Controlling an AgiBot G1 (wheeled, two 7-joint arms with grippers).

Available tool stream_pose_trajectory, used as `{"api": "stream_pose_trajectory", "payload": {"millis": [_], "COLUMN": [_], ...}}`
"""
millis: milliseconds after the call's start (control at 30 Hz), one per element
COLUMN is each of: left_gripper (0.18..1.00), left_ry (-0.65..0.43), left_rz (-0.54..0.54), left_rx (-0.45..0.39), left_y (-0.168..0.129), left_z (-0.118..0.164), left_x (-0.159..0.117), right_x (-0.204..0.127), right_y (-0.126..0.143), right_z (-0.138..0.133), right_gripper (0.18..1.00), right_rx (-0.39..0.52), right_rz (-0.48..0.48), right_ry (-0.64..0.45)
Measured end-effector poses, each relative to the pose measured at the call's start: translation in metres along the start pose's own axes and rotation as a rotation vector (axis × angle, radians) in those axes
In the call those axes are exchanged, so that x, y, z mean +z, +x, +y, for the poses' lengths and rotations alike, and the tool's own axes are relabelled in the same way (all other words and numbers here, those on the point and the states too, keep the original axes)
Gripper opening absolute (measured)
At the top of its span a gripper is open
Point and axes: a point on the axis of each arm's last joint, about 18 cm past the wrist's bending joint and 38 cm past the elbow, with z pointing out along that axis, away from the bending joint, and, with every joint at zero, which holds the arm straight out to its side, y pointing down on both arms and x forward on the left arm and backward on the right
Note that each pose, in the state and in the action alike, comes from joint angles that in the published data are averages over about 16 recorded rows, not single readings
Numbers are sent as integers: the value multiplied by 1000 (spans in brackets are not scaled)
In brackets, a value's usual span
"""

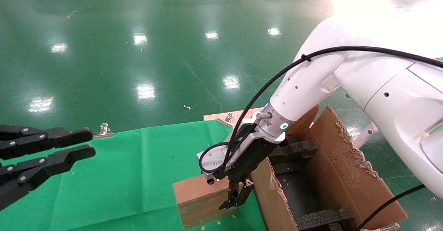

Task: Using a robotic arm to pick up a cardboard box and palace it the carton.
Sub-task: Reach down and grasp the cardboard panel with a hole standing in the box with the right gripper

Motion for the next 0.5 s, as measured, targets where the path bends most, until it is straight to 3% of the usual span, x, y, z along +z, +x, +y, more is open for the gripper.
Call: {"api": "stream_pose_trajectory", "payload": {"millis": [200,500], "left_gripper": [323,521], "left_ry": [0,0], "left_rz": [0,0], "left_rx": [0,0], "left_y": [0,0], "left_z": [0,0], "left_x": [0,0], "right_x": [0,-1], "right_y": [-1,-1], "right_z": [0,-1], "right_gripper": [907,746], "right_rx": [1,2], "right_rz": [2,3], "right_ry": [4,7]}}
